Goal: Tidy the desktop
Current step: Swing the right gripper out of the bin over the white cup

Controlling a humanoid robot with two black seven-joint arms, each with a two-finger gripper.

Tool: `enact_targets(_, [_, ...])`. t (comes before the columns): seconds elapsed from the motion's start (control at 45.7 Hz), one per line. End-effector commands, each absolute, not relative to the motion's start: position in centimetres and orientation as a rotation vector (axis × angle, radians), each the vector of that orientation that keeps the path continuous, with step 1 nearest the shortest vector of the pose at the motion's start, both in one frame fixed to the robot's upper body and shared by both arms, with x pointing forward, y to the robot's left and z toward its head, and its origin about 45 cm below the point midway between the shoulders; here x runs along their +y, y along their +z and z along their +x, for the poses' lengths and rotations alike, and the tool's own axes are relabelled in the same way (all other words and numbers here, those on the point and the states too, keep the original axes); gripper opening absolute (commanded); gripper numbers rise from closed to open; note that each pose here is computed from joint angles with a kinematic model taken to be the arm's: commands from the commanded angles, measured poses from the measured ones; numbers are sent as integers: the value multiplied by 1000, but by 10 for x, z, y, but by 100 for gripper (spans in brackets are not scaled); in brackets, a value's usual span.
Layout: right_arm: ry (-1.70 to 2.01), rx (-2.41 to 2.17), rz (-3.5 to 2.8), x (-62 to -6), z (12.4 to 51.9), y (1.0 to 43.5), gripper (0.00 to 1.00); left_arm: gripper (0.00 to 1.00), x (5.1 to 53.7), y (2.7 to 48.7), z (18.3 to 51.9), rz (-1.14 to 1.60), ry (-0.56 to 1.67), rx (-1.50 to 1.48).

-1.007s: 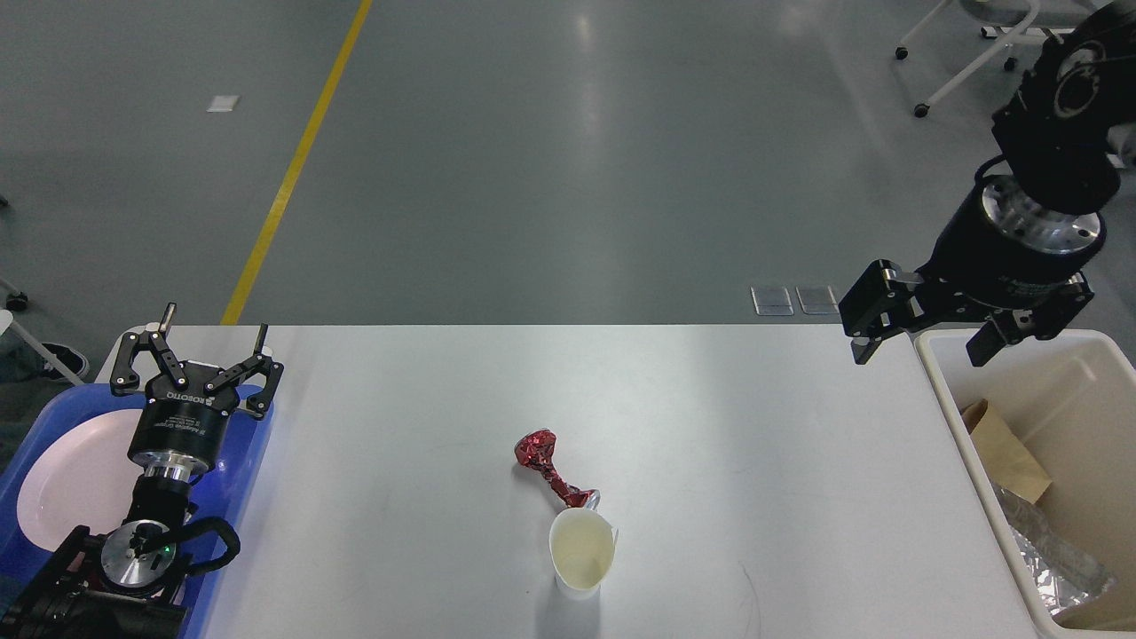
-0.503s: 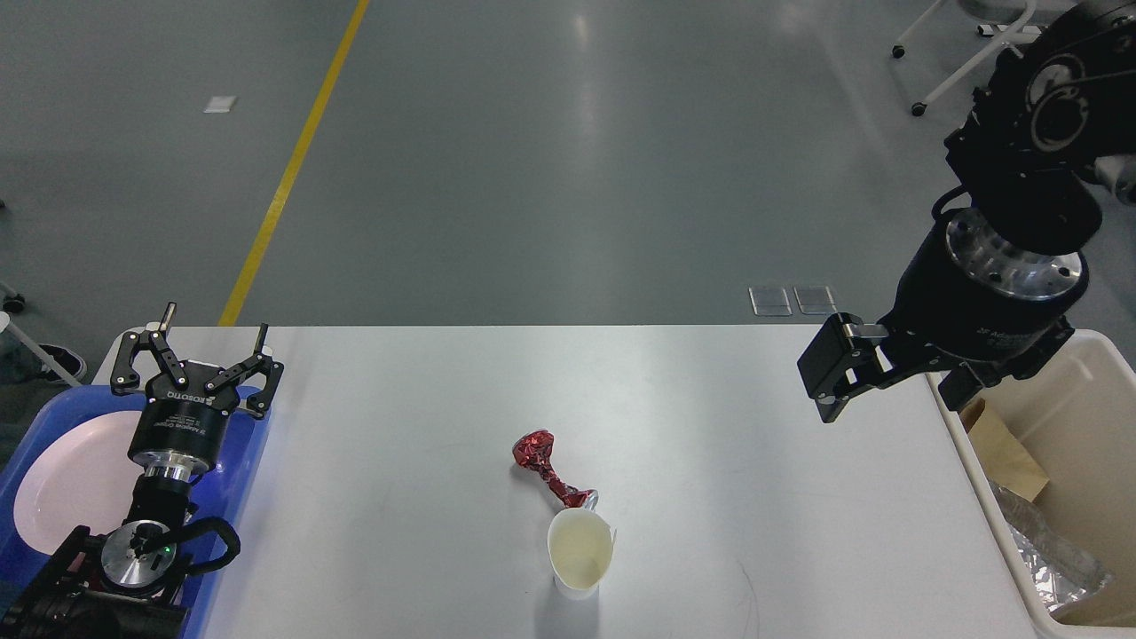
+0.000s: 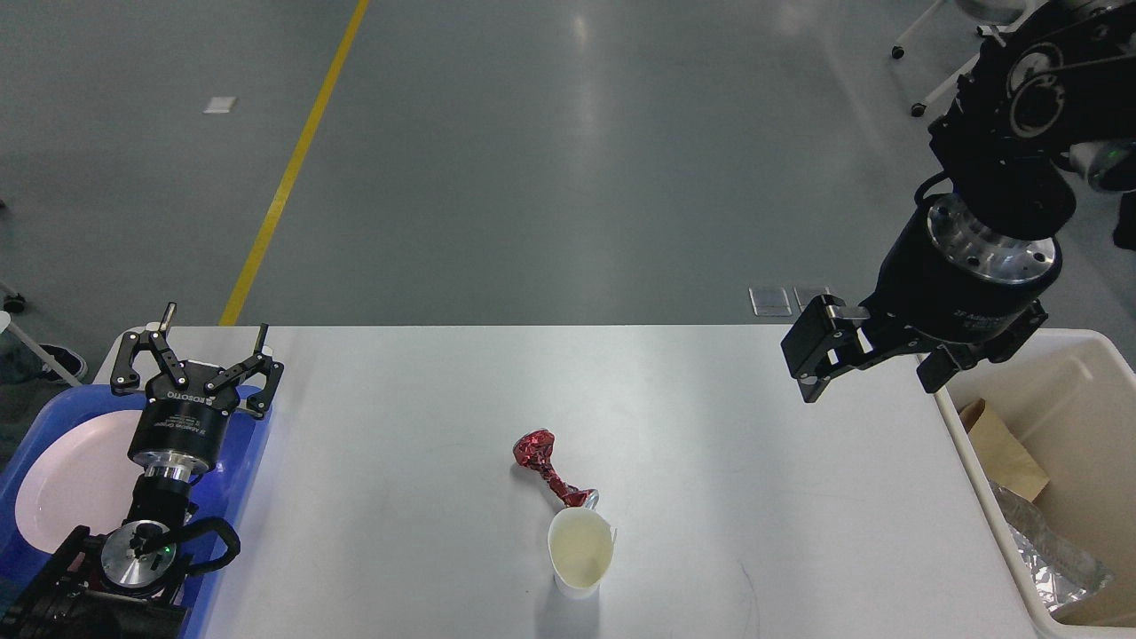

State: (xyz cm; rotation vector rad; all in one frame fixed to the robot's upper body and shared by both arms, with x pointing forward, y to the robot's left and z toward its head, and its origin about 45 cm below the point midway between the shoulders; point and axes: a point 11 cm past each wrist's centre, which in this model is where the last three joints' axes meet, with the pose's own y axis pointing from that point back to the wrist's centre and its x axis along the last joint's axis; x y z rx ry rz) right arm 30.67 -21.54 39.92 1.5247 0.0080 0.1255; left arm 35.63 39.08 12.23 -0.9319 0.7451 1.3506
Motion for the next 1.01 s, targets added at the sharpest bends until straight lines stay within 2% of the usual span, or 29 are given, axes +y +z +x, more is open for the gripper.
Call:
enact_targets(0.0, [128,63,1557,-200,307,384,100,96,391,122,356,-931,1350,746])
enact_targets(0.153, [130,88,1702,-161,306,349,100,96,391,122,356,-932,1351,745])
enact_targets(0.35, [155,-18,1757,-137,325,313,100,96,391,122,356,-932,1351,745])
enact_targets(0.678, [146,112,1835,-72,309,237,100,96,391,122,356,-931,1350,746])
enact_targets(0.985, [146,121,1820,-74,302,177,100,96,391,122,356,-931,1350,746])
